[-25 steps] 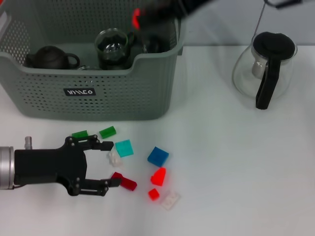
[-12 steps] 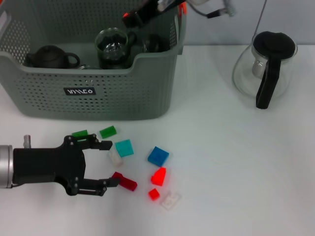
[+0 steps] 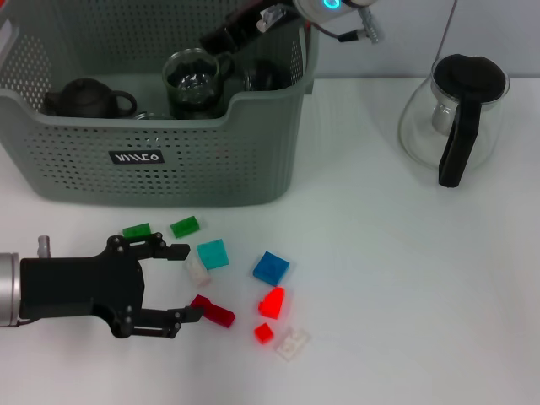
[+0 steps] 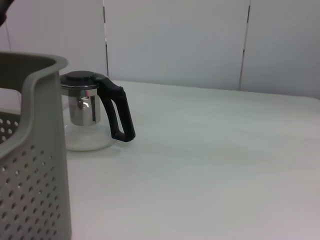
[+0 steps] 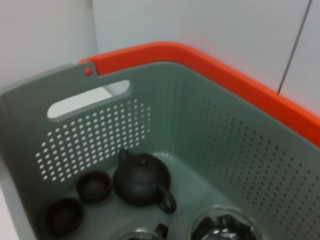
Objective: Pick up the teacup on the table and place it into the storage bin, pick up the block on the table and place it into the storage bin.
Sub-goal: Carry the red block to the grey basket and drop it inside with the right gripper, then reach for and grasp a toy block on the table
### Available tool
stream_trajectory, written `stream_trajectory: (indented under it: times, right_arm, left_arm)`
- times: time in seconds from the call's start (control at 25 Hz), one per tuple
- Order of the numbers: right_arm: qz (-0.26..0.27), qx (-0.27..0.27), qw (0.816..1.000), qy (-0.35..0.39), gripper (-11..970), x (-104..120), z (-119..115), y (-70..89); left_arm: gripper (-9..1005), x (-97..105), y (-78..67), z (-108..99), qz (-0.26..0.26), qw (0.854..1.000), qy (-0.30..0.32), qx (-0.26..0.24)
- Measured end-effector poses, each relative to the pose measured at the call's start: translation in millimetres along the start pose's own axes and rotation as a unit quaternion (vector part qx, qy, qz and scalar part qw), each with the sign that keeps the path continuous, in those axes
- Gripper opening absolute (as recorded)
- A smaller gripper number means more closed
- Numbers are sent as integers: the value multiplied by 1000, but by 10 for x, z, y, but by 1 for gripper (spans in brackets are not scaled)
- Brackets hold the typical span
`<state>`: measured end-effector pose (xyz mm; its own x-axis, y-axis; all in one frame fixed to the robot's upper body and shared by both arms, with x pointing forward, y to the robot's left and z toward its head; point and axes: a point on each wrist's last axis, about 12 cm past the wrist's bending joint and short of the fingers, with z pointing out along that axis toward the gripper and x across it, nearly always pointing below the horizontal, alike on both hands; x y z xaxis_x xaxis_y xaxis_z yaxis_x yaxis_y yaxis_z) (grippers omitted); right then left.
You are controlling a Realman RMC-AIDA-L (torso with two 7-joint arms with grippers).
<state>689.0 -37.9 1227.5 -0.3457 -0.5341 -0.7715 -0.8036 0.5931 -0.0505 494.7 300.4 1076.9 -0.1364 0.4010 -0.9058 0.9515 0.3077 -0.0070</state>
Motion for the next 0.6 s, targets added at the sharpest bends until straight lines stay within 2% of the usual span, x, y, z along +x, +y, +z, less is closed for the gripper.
stream_trajectory:
  times: [0.12, 0.16, 0.2, 0.32, 0.48, 0.6]
  right_arm:
    - [-6, 0, 1000, -13, 505, -47, -61, -13]
    - [-13, -11, 999, -28, 568, -77, -178, -10]
    - [-13, -11, 999, -28, 599, -77, -178, -10]
    - [-27, -60, 996, -56, 691, -67, -433, 46]
    - [-47, -137, 986, -80, 806, 157, -807, 89]
    - [-68, -188, 978, -63, 870, 419, -1041, 126]
  left_arm:
    - [848, 4, 3, -12, -1, 1000, -1, -3]
    - [848, 4, 4, -15, -1, 1000, -1, -4]
    - [848, 5, 5, -18, -1, 1000, -1, -4]
    - [848, 10, 0, -25, -1, 1000, 0, -3]
    - [848, 16, -4, -30, 1, 1000, 1, -2]
    - [848, 23, -4, -34, 2, 1000, 5, -1]
